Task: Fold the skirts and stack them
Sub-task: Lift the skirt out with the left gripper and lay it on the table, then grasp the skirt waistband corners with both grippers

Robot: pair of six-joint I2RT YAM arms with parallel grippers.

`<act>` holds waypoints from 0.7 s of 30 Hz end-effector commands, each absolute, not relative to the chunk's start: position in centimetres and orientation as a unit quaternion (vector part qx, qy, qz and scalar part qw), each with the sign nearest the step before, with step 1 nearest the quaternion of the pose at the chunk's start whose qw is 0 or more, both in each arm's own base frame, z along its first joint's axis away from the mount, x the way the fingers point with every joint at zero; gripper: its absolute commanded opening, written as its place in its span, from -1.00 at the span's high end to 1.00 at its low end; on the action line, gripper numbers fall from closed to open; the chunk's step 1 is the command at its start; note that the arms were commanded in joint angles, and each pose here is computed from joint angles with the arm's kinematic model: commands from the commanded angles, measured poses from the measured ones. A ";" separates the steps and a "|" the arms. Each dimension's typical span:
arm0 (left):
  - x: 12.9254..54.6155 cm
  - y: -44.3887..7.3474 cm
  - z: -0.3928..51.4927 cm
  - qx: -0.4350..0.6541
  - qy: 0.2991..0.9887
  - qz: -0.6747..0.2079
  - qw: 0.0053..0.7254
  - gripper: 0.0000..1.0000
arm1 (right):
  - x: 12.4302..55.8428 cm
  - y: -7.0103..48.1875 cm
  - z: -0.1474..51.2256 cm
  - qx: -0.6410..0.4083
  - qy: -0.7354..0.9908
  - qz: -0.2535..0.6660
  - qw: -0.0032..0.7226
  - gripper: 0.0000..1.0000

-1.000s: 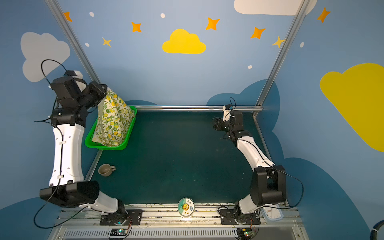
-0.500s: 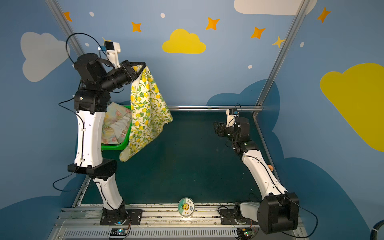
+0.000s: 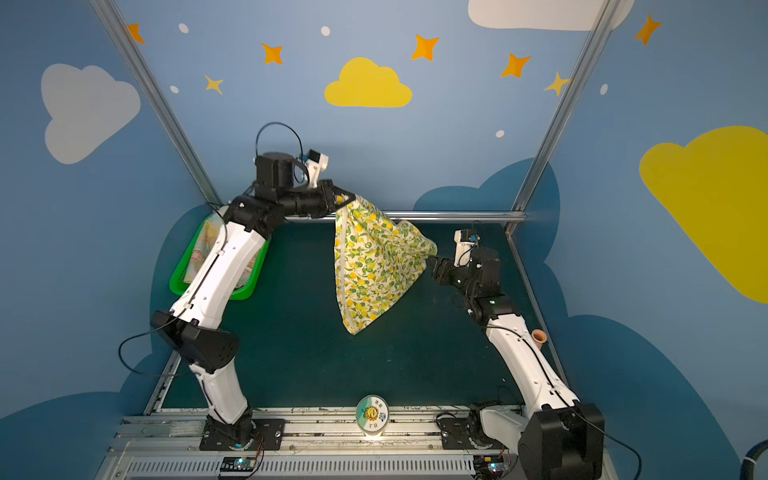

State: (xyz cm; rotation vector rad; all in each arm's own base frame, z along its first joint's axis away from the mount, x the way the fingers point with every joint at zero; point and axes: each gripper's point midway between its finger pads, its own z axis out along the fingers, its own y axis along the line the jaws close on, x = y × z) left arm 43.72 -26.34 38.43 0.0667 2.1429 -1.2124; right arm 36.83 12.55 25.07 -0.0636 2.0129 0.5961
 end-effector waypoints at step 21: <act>34.2 -15.2 15.5 -0.158 0.907 -0.263 0.288 -0.04 | 41.7 11.6 10.1 0.095 0.959 0.149 0.222 -0.14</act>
